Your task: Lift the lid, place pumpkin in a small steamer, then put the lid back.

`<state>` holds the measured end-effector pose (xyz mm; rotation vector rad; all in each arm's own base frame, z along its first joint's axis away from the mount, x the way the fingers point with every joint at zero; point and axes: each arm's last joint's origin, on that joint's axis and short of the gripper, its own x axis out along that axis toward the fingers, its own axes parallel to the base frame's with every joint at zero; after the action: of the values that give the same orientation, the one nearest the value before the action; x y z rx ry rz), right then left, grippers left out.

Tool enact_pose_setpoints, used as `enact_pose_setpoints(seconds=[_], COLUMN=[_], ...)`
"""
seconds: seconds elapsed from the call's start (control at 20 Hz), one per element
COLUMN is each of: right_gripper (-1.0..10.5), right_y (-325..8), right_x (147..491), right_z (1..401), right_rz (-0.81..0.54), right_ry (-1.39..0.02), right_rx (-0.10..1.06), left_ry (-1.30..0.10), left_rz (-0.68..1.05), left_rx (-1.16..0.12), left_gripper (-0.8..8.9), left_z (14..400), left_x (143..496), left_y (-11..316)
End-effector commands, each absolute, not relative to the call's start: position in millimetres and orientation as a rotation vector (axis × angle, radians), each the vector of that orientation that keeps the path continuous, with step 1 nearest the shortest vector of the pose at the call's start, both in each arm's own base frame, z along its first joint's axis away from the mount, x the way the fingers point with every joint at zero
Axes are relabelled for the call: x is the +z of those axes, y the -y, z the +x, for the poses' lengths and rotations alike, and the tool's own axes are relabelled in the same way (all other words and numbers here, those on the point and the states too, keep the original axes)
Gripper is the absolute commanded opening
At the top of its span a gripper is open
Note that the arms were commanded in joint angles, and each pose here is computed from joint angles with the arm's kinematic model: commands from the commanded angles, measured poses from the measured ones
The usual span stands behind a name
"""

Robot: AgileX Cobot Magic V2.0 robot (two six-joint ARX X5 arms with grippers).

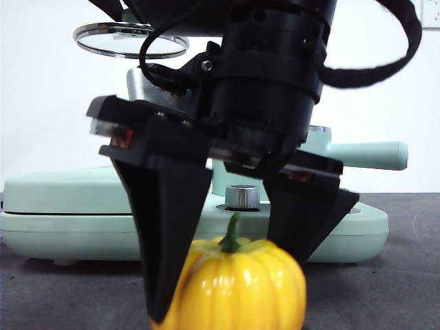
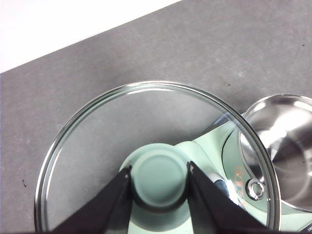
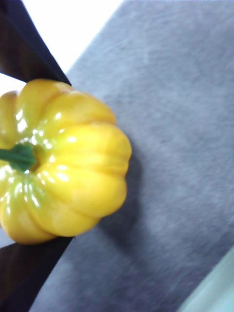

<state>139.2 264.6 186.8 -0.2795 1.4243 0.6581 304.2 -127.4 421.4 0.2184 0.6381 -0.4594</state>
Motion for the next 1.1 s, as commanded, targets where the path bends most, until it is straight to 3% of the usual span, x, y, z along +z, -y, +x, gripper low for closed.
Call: enact_pose_setpoints(seconds=[0.05,0.25,0.45,0.65,0.85,1.1], right_gripper=[3.1,3.1,3.1,3.1,3.1,3.1], right_y=[-271,-269,-253,-227,-211,-206], right_x=[205,263,326,366,369,338], right_z=[146,167,203,249,296,338], right_rz=[-0.294,-0.345,-0.295,-0.241,-0.209,-0.220], right_ry=[-1.431,-1.398,-1.254,-1.165,-1.151,-1.213], right_rx=[0.660,0.672,0.661,0.587,0.514,0.462], left_ry=[-0.588,-0.591,-0.593,-0.594,-0.597,-0.598], left_rz=[0.211,0.197,0.190,0.189,0.190,0.185], left_rx=[-0.444,-0.415,-0.399,-0.396,-0.396,-0.395], left_gripper=[0.18,0.18,0.18,0.18,0.18,0.18], left_z=[306,309,311,311,311,311], left_x=[432,432,432,431,431,431], left_y=[122,113,108,107,107,107])
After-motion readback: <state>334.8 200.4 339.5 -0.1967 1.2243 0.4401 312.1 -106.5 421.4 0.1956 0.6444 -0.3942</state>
